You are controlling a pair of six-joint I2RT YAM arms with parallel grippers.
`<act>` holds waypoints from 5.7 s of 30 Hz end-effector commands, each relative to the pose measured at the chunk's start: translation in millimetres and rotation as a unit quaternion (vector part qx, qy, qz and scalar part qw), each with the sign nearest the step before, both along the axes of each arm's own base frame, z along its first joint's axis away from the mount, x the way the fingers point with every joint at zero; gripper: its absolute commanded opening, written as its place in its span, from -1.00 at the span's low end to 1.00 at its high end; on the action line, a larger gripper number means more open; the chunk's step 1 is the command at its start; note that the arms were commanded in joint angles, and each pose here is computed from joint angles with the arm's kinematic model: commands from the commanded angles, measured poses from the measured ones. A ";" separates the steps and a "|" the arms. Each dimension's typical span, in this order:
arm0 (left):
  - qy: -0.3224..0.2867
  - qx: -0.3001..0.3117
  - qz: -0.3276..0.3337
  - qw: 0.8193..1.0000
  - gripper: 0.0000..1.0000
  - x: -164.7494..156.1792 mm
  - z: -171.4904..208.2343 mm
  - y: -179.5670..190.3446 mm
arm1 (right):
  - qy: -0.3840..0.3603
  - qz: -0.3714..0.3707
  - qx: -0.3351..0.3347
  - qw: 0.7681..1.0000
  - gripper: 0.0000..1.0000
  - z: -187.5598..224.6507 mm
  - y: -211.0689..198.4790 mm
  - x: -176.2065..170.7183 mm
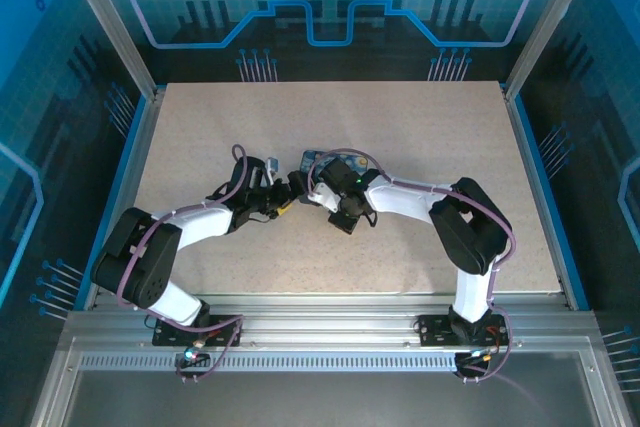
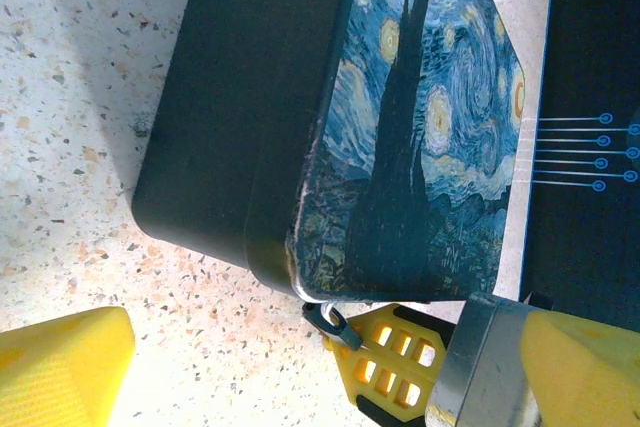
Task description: Unlock the padlock with the key
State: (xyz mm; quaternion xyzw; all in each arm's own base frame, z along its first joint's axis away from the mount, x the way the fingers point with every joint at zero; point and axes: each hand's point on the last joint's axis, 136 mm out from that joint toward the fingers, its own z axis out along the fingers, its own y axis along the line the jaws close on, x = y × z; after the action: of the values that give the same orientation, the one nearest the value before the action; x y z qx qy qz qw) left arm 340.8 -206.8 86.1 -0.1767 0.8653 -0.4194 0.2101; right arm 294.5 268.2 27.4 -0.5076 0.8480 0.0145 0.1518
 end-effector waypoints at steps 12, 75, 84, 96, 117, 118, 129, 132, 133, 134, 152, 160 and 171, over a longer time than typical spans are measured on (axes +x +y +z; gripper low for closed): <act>0.016 0.013 0.030 0.999 0.98 -21.4 -3.2 20.7 | -0.057 0.100 -0.001 0.993 -1.00 9.2 27.0 5.4; -0.030 0.155 0.048 0.986 0.98 -32.2 62.1 68.5 | -0.048 -0.513 0.106 0.850 -1.00 71.6 -210.8 63.4; -0.026 0.175 0.073 0.982 0.98 -29.6 57.7 80.8 | 0.001 -0.540 0.082 0.838 -1.00 31.1 -216.2 73.8; 0.001 0.151 0.108 0.983 0.98 -28.3 51.2 90.4 | 0.037 -0.556 0.083 0.826 -0.80 12.6 -216.1 77.4; -0.063 0.235 0.083 0.966 0.98 -17.0 88.7 122.0 | -0.099 -0.518 0.189 0.829 1.00 119.5 -217.5 67.8; -0.075 0.253 0.086 0.961 0.98 -14.4 92.5 127.6 | -0.114 -0.516 0.193 0.826 1.00 125.0 -219.6 68.8; -0.220 0.400 0.151 0.877 0.98 27.1 105.1 204.1 | -0.368 -0.457 0.181 0.789 1.00 158.3 -242.1 87.7; -0.204 0.420 0.156 0.870 0.98 38.0 79.2 217.5 | -0.381 -0.464 0.130 0.789 1.00 137.2 -257.7 89.7; -0.203 0.426 0.158 0.868 0.98 40.8 69.5 219.9 | -0.384 -0.475 0.113 0.784 1.00 130.9 -264.8 90.5; -0.205 0.428 0.161 0.866 0.98 42.6 59.9 221.3 | -0.388 -0.480 0.106 0.780 1.00 125.4 -269.2 91.7; -0.327 0.429 0.160 0.827 0.98 45.7 12.2 212.0 | -0.381 -0.410 0.245 0.792 1.00 70.9 -254.6 103.3; -0.308 0.437 0.156 0.831 0.98 56.1 10.5 214.4 | -0.363 -0.412 0.238 0.801 0.99 67.9 -251.8 101.6; -0.318 0.468 0.178 0.805 0.98 51.0 15.0 214.1 | -0.358 -0.405 0.245 0.805 1.00 67.4 -249.2 102.5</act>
State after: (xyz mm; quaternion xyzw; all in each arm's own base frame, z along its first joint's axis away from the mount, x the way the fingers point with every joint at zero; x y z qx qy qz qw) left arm 390.8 8.7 84.4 -0.0704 0.8205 0.0163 0.5671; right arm 392.7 19.0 87.7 -0.0366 0.8390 -0.0296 0.5422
